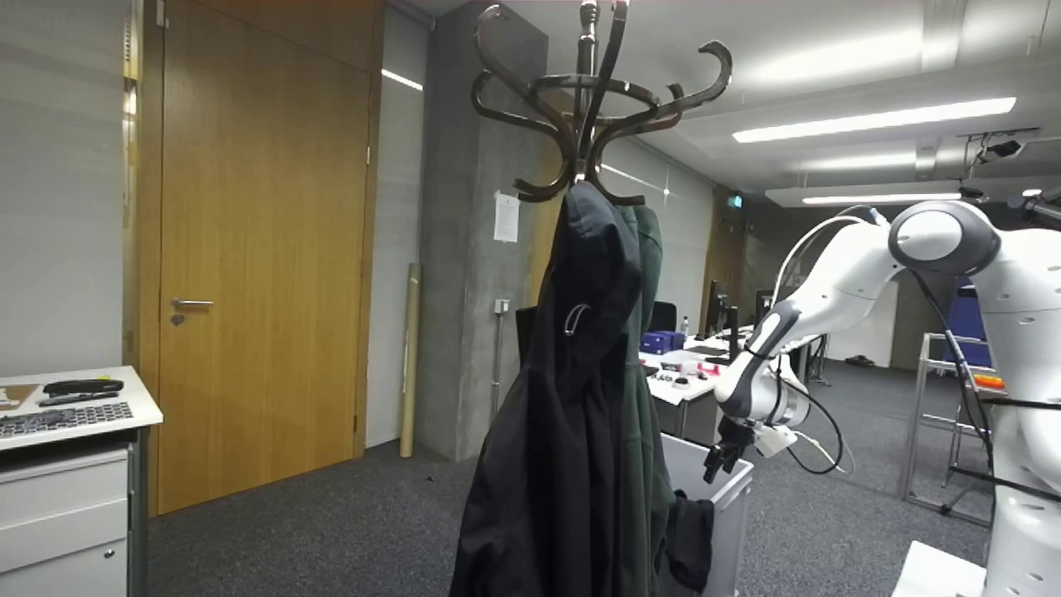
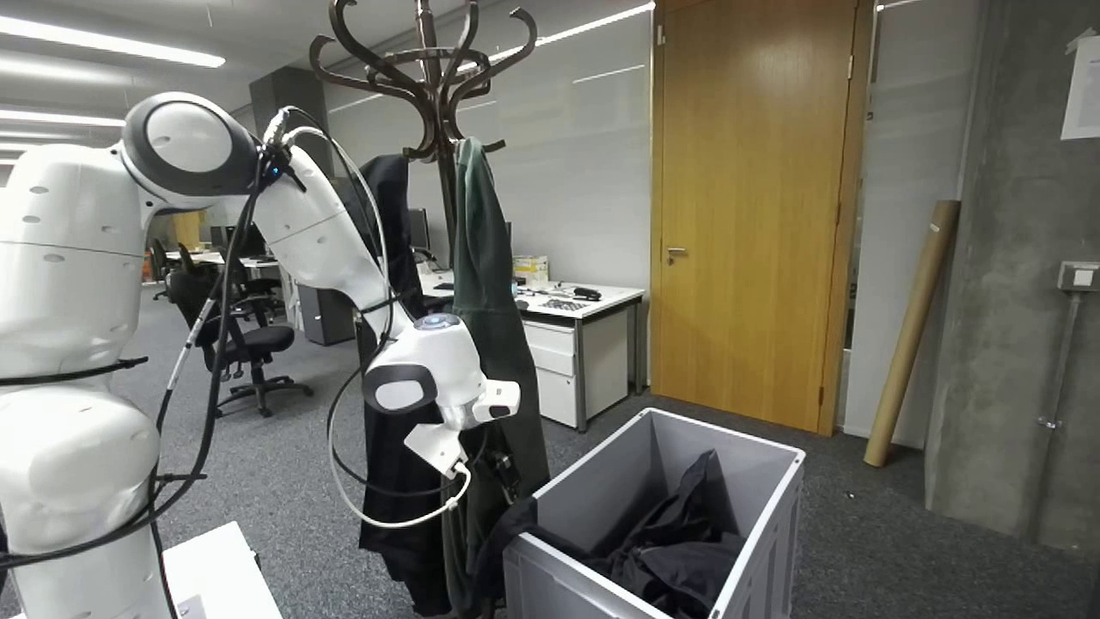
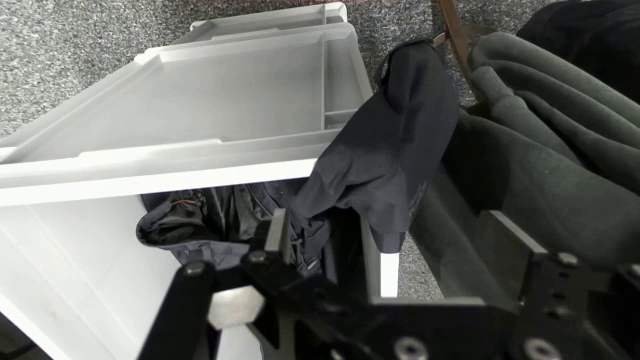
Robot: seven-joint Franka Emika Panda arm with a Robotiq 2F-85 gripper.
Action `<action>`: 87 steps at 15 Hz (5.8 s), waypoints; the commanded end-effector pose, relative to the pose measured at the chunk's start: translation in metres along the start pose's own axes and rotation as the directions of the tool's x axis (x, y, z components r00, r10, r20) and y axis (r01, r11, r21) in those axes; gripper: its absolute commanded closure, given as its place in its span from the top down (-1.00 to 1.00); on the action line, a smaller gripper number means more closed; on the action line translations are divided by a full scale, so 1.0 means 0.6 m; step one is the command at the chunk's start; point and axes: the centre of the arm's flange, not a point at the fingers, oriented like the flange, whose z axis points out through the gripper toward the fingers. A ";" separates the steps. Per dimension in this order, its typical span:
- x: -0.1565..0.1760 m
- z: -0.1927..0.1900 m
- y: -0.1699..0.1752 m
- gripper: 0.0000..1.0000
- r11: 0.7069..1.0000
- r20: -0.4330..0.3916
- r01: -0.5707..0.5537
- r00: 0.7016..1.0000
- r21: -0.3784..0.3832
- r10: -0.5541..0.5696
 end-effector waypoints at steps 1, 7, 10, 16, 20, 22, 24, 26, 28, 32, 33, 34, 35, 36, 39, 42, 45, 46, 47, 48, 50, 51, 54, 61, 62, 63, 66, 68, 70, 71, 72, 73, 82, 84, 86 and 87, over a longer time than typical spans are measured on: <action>0.018 0.031 -0.024 1.00 0.998 0.017 0.009 1.000 -0.060 -0.008; 0.012 0.070 -0.022 1.00 0.988 0.056 0.038 0.998 -0.153 -0.030; 0.014 0.077 -0.018 1.00 0.982 0.064 0.062 0.997 -0.178 -0.052; 0.020 0.086 -0.022 1.00 0.978 0.071 0.122 0.991 -0.171 -0.111; 0.021 0.090 -0.018 1.00 0.978 0.080 0.144 0.988 -0.149 -0.134; 0.022 0.093 -0.013 1.00 0.978 0.077 0.149 0.987 -0.143 -0.140; 0.024 0.097 -0.008 1.00 0.979 0.066 0.157 0.986 -0.129 -0.150; 0.028 0.103 -0.005 1.00 0.980 0.040 0.168 0.986 -0.110 -0.164; 0.032 0.106 -0.006 1.00 0.982 0.009 0.172 0.985 -0.078 -0.172; 0.033 0.111 -0.018 1.00 0.980 -0.008 0.197 0.980 -0.007 -0.197; 0.032 0.112 -0.018 1.00 0.977 0.000 0.211 0.977 0.011 -0.211; 0.031 0.111 -0.020 1.00 0.974 0.008 0.224 0.975 0.022 -0.224; 0.030 0.113 -0.018 1.00 0.970 0.012 0.244 0.970 0.014 -0.244; 0.028 0.113 -0.015 1.00 0.961 0.016 0.274 0.961 0.018 -0.275; 0.025 0.111 -0.002 1.00 0.940 0.032 0.340 0.940 0.003 -0.340; 0.024 0.114 0.000 1.00 0.919 0.030 0.394 0.919 0.004 -0.394; 0.025 0.115 -0.002 1.00 0.904 0.016 0.427 0.904 0.004 -0.427; 0.026 0.115 -0.003 1.00 0.901 0.011 0.434 0.901 0.003 -0.434; 0.026 0.115 -0.004 1.00 0.897 0.011 0.442 0.897 0.005 -0.442; 0.026 0.116 -0.005 0.98 0.893 0.010 0.449 0.893 0.007 -0.449; 0.027 0.118 -0.007 0.48 0.886 0.009 0.464 0.886 0.015 -0.464; 0.027 0.118 -0.009 0.39 0.882 0.007 0.471 0.882 0.019 -0.472; 0.027 0.119 -0.012 -0.06 0.871 0.003 0.490 0.871 0.029 -0.491; 0.031 0.102 -0.018 -1.00 0.853 -0.017 0.521 0.854 0.041 -0.521; 0.032 0.093 -0.017 -0.91 0.851 -0.024 0.523 0.852 0.037 -0.523; 0.034 0.083 -0.018 -0.95 0.850 -0.032 0.526 0.850 0.031 -0.525; 0.045 0.063 -0.014 -1.00 0.848 -0.050 0.531 0.847 0.007 -0.530; 0.055 0.049 -0.006 -1.00 0.850 -0.062 0.526 0.848 -0.020 -0.526; 0.066 0.032 0.005 -1.00 0.855 -0.076 0.517 0.851 -0.047 -0.519; 0.072 0.020 0.013 -1.00 0.857 -0.083 0.510 0.853 -0.064 -0.514; 0.078 0.008 0.024 -1.00 0.860 -0.092 0.503 0.856 -0.086 -0.510; 0.085 -0.007 0.035 -1.00 0.863 -0.099 0.493 0.859 -0.109 -0.503; 0.174 -0.072 0.150 -1.00 0.902 -0.186 0.323 0.904 -0.287 -0.384; 0.192 -0.064 0.160 -1.00 0.906 -0.193 0.286 0.914 -0.312 -0.356; 0.205 -0.052 0.162 -0.48 0.908 -0.184 0.266 0.924 -0.324 -0.336; 0.210 -0.049 0.162 -0.45 0.907 -0.184 0.260 0.925 -0.330 -0.332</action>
